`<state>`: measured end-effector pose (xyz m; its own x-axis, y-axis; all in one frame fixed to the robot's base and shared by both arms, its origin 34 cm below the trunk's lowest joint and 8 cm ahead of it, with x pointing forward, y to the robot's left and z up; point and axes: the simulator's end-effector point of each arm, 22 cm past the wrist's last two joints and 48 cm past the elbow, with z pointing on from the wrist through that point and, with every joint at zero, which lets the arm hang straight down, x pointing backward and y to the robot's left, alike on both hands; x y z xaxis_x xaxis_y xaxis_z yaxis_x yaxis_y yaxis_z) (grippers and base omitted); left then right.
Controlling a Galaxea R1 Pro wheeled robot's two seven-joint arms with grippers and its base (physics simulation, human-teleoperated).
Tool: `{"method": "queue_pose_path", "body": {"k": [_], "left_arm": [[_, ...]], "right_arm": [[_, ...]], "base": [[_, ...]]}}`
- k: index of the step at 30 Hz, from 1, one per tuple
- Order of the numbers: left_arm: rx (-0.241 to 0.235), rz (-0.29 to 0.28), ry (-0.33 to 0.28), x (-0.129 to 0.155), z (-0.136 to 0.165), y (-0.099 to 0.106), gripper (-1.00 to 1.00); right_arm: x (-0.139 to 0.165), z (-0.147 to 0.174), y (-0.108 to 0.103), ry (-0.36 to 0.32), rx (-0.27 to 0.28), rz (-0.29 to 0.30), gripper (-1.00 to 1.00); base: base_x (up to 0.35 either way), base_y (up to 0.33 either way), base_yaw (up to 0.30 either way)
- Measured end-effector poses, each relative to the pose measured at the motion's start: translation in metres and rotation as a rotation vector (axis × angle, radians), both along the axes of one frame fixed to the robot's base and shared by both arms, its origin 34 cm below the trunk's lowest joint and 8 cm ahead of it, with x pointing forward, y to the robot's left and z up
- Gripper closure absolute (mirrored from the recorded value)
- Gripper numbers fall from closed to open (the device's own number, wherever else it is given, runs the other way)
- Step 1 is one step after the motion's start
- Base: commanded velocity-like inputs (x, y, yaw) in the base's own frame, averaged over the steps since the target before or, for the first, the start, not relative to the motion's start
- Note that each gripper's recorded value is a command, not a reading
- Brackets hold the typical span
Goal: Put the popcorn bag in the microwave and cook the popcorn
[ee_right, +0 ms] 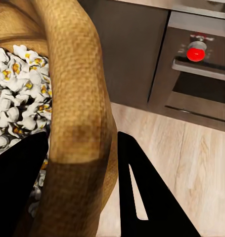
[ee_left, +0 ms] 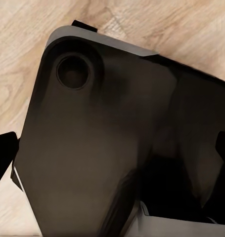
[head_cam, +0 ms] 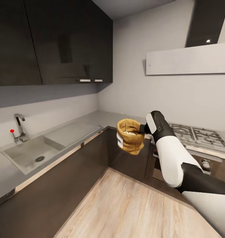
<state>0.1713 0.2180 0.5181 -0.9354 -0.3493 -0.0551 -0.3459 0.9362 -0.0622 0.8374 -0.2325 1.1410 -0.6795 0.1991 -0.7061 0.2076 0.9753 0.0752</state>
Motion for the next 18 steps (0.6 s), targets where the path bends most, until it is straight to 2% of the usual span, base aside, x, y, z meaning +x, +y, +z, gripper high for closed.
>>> {"method": "queue_pose_path", "body": {"k": [10, 11, 13, 18], "left_arm": [[0.0, 0.0, 0.0, 0.0, 0.0, 0.0, -1.0], [0.001, 0.0, 0.0, 0.0, 0.0, 0.001, -1.0], [0.001, -0.001, 0.0, 0.0, 0.0, 0.001, -1.0], [0.001, 0.0, 0.0, 0.0, 0.0, 0.001, -1.0]], "right_arm": [[-0.001, -0.006, -0.001, 0.013, -0.005, -0.001, 1.0], [-0.004, -0.016, -0.014, 0.034, -0.022, -0.018, 1.0], [-0.004, -0.018, -0.025, 0.038, -0.018, -0.032, 1.0], [-0.004, -0.019, -0.03, 0.04, -0.018, -0.038, 1.0]], "base": [[-0.339, 0.0, 0.0], [-0.339, 0.0, 0.0], [-0.339, 0.0, 0.0], [-0.339, 0.0, 0.0]]}}
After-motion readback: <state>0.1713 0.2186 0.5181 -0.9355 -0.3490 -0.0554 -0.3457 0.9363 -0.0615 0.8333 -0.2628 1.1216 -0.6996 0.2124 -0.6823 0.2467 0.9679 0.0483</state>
